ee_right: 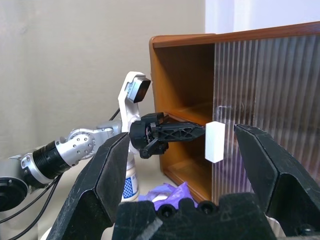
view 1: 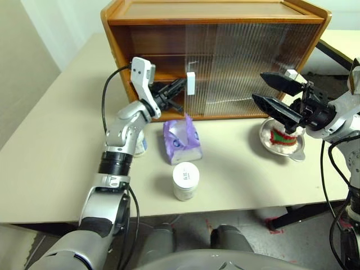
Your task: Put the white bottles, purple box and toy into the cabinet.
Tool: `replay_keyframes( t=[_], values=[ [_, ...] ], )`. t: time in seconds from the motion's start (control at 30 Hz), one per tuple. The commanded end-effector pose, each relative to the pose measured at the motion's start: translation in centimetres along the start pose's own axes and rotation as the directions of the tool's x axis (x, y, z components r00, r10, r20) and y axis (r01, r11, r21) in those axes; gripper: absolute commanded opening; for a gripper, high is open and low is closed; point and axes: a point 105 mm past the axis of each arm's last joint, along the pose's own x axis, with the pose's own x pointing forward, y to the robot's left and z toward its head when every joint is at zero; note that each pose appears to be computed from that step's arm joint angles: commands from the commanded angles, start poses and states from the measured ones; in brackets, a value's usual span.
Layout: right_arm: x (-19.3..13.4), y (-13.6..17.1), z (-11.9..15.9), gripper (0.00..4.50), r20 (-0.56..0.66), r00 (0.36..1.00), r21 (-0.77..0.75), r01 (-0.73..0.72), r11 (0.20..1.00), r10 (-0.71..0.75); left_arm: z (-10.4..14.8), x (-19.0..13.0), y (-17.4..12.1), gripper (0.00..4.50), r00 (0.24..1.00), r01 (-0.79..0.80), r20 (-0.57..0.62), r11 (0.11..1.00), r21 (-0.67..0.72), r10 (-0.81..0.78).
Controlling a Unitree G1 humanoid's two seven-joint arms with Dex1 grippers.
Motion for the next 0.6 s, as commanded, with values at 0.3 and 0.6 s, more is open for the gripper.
replay_keyframes(
  t=[0.3, 0.6],
  values=[
    [-0.8, 0.4, 1.0, 4.50, 0.005, 1.000, -0.038, 0.026, 0.999, -0.025, -0.7, 1.8, -1.1, 0.03, 0.998, 0.057, -0.015, 0.998, 0.003, -0.057],
    [-0.9, 0.1, 0.8, 4.50, -0.002, 1.000, -0.025, 0.017, 1.000, -0.017, 2.2, 0.8, -0.7, 0.03, 0.994, 0.061, 0.094, 0.998, -0.002, -0.060]
  ],
)
